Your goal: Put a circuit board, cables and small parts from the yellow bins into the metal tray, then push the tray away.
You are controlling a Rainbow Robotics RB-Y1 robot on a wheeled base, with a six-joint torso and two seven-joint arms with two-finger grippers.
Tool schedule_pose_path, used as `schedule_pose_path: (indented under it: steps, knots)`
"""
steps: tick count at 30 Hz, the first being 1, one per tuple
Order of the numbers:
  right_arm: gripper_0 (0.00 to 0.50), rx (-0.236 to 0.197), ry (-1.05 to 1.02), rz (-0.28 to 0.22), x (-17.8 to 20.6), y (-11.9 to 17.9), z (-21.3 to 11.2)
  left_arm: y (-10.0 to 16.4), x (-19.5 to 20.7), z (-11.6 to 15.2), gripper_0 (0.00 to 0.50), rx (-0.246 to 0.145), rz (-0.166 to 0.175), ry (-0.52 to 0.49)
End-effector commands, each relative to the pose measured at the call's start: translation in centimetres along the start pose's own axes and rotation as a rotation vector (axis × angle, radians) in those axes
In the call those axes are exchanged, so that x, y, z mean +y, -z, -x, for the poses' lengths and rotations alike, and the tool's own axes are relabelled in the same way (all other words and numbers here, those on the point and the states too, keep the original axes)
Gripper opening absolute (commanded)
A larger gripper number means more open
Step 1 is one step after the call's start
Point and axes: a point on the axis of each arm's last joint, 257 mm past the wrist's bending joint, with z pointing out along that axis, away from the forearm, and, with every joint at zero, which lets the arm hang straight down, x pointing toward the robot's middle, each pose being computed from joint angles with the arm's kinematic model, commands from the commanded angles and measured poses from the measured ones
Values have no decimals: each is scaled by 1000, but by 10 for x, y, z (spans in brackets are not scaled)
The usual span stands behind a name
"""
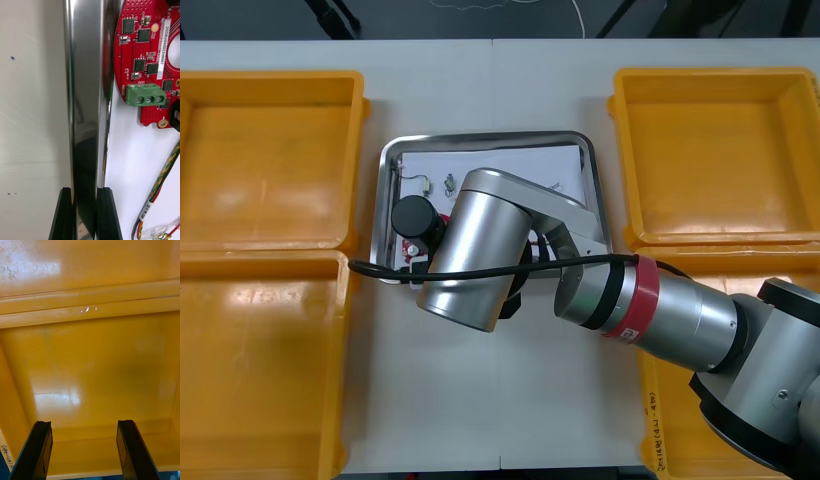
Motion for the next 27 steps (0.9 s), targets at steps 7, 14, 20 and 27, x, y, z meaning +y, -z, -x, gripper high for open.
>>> schedule_pose_path:
  steps: [7,14,20,27]
  knots:
    - [0,-10,27,-85,-49,14,12,12,12,-2,500,1,49,-97]
    - [0,-6,18,-111,-70,11,10,12,12,-2,500,1,49,-97]
    - [0,-6,16,-143,-90,8,10,12,12,-2,500,1,49,-97]
    - [0,-16,11,-182,-113,9,12,12,12,-2,500,1,49,-97]
